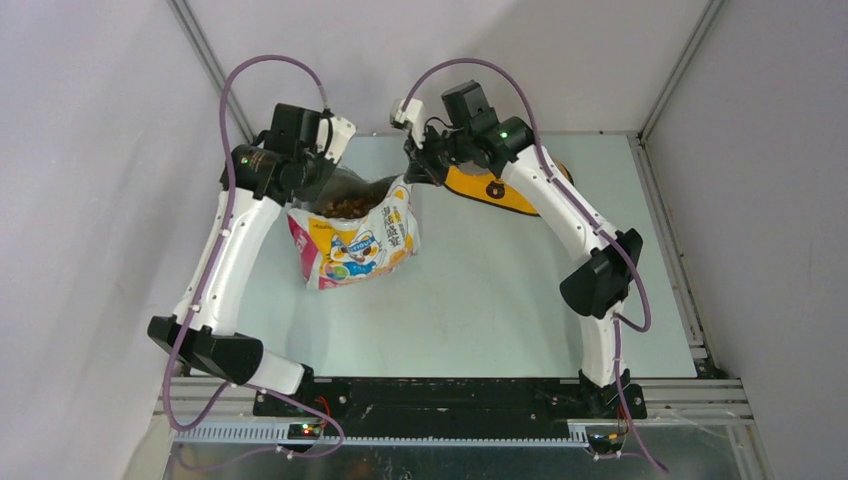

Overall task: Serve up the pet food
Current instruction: Adjust the pet food bag at the center of the board.

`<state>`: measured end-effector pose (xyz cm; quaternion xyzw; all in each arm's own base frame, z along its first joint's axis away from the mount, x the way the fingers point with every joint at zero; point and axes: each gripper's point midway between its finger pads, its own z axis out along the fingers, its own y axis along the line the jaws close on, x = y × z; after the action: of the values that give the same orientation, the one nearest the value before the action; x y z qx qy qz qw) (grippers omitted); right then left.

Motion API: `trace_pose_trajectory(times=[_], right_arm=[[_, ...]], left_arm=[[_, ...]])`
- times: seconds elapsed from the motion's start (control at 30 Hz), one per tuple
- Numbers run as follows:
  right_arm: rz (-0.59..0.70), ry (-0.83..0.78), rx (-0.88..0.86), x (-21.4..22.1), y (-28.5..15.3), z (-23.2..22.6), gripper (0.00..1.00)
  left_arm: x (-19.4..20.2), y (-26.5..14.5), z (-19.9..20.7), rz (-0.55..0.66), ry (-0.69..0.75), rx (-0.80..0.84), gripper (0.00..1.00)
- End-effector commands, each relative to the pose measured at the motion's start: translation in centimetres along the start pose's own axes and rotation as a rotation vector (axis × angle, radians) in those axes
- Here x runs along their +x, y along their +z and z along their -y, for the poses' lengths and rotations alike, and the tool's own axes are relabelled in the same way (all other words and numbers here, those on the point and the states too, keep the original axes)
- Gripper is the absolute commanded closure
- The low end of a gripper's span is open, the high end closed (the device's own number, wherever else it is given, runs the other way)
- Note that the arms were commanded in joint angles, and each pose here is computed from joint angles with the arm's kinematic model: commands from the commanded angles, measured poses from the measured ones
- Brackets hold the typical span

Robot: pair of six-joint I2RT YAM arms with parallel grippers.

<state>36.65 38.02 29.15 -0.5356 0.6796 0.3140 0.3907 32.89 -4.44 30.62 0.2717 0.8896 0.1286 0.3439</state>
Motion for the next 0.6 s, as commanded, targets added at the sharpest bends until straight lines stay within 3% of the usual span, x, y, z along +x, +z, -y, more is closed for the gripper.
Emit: trace_pose_trajectory(times=[0.0,0.17,0.37,0.5,0.57], right_arm=[[0.296,-0.153,0.102,-10.2,-5.8,1.4,1.00],[0.281,-0.110,0.026,-8.7,-5.3,0.4,1.00],[0.138,-0.121,-0.157,-1.4,-2.7,-3.8,1.00],[0.074,-0.147,-0.215,2.1,-1.9,-6.6,1.00],[0.071,-0.154,-0.210,2.1,-2.3,-7.1,0.92]], left_arm=[[-6.7,-7.8,-7.6,0.356,-0.134,-0.289,1.00],[-6.0,-7.4,-6.2,0.365,-0.125,-0.231,1.00],[-1.4,-4.1,-1.2,0.280,-0.025,-0.064,1.00],[0.4,-4.5,0.4,0.307,-0.010,-0.018,1.00],[0.1,-5.6,0.6,0.351,-0.024,-0.006,1.00]])
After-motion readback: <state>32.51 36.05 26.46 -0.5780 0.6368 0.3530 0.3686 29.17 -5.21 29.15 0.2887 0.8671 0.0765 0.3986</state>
